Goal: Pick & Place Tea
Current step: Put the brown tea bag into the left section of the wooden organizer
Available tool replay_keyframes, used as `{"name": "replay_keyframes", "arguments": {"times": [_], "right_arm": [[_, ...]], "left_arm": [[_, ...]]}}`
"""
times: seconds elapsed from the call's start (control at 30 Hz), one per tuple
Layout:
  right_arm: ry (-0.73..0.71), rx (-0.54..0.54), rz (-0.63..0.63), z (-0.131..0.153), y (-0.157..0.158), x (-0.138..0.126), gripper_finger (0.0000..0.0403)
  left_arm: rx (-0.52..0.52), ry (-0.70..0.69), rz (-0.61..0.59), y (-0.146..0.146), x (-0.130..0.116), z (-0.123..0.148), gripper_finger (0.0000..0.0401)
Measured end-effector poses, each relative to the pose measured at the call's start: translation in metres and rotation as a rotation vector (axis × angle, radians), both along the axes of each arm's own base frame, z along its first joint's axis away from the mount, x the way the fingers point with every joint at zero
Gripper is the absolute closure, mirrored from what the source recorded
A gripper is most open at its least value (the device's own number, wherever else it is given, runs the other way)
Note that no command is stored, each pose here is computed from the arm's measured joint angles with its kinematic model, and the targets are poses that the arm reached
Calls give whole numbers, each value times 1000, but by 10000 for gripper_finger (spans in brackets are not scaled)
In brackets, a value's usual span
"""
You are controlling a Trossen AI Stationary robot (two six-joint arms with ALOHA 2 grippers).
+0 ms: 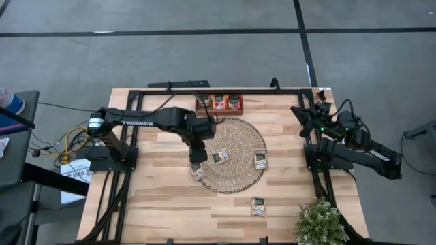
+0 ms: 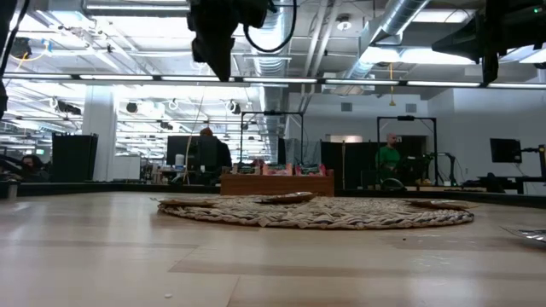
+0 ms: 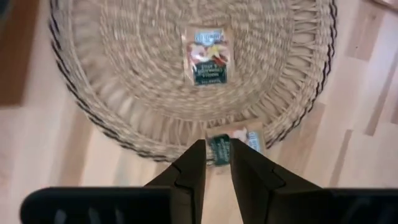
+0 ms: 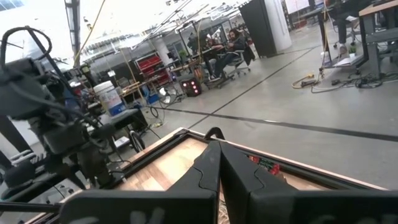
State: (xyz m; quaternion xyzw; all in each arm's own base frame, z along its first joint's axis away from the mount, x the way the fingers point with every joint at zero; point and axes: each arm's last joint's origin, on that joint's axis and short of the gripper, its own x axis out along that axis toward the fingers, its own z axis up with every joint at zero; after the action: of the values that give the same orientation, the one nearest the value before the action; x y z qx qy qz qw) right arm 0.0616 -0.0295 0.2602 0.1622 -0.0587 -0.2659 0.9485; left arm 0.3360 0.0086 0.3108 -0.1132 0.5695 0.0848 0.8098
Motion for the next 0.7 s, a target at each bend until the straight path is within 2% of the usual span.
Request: {"name": "replay_keyframes", "arguments": {"times": [0.2,0.37,0.47,0.7], "right_arm": [[-1,0,0,0,0,0,403],[1,0,1,0,0,0,403],[1,0,1,0,0,0,403],[2,1,2,0,0,0,403]], "left_arm": [[-39,57,106,-9,2,-18,336],[-60,186,216,-9,-10,-60,337],[-70,214,269,-9,-15,-82,337],[-195,187,252,-12,-16,-105,337]]}}
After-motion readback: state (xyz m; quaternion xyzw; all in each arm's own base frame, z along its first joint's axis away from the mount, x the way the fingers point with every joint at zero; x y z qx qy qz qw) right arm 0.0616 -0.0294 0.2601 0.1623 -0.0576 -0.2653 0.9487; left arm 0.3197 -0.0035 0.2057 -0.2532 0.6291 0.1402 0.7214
